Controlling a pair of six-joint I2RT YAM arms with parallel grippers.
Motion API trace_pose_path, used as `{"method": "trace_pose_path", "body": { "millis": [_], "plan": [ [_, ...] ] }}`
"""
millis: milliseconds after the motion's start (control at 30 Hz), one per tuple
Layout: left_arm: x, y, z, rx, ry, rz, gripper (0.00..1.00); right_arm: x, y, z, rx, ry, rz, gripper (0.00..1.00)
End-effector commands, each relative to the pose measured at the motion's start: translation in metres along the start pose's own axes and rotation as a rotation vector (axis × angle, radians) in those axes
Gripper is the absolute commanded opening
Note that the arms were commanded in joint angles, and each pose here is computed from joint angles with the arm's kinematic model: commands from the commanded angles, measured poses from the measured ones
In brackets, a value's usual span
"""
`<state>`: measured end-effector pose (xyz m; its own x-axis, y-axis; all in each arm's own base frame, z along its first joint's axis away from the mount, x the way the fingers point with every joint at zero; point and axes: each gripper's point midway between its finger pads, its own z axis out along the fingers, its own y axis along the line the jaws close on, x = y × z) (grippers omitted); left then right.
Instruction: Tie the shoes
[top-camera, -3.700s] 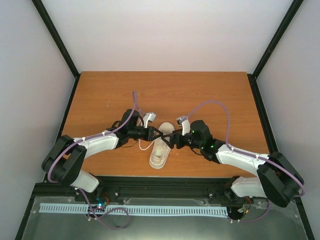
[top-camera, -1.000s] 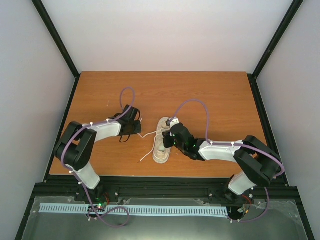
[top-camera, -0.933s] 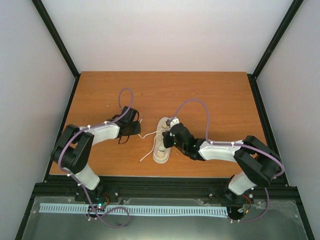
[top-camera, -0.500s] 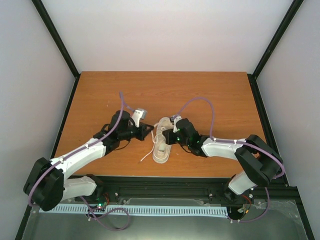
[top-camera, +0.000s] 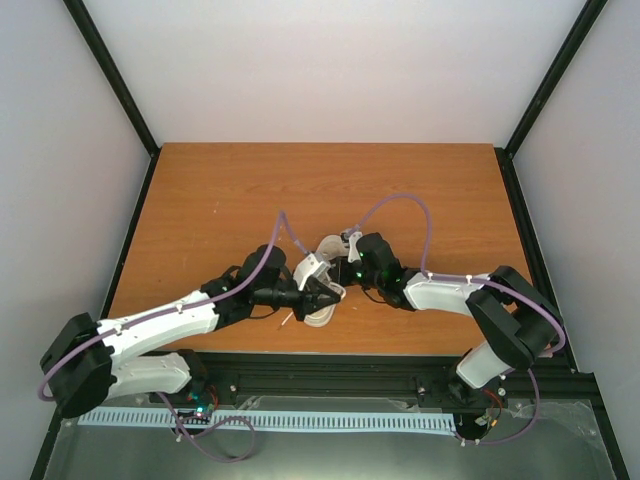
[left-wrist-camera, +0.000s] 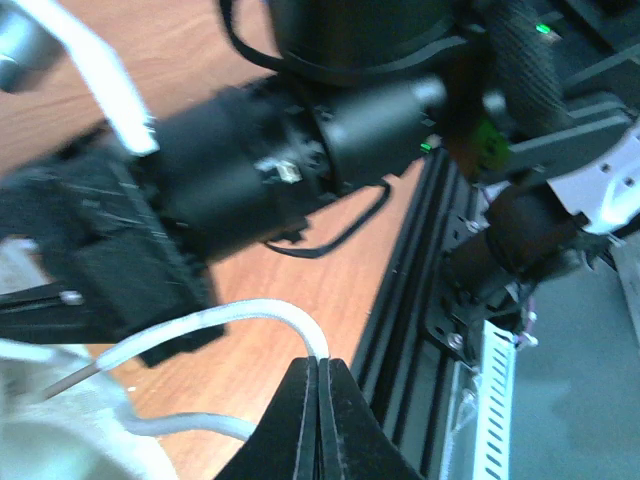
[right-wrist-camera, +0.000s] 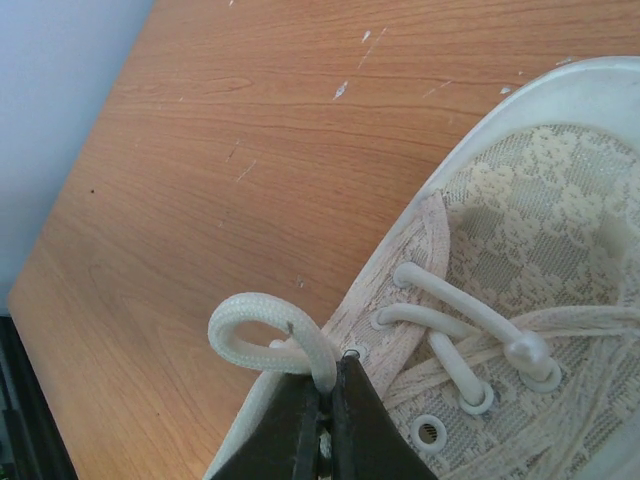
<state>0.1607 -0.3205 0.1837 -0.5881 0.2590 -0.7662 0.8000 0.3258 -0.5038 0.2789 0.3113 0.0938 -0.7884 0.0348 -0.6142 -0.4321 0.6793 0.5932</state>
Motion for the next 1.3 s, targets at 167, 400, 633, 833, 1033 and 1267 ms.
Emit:
{"method": "trace_pose_path", "body": {
  "millis": [167,400,633,833,1033,1267],
  "plan": [
    [0.036,-0.004,0.026,0.035,0.117,0.025,0.03,-0.02,0.015,0.003,-0.066,-0.05,-0.012,0.03],
    [0.039,0.009,0.009,-0.082,0.118,0.026,0.46,-0.021,0.015,0.002,-0.064,-0.056,-0.031,0.03],
    [-0.019,0.059,-0.038,-0.304,-0.109,-0.136,0.67,-0.019,0.015,0.001,-0.07,-0.058,-0.06,0.03],
    [-0.044,0.103,-0.032,-0.347,-0.16,-0.34,0.6,-0.018,0.018,-0.003,-0.089,-0.069,-0.09,0.03],
    [-0.055,0.119,-0.015,-0.309,-0.163,-0.42,0.52,-0.016,0.019,-0.004,-0.096,-0.065,-0.104,0.03],
    [-0.048,0.129,-0.004,-0.309,-0.133,-0.451,0.42,-0.016,0.019,-0.003,-0.101,-0.065,-0.108,0.03]
  ]
}}
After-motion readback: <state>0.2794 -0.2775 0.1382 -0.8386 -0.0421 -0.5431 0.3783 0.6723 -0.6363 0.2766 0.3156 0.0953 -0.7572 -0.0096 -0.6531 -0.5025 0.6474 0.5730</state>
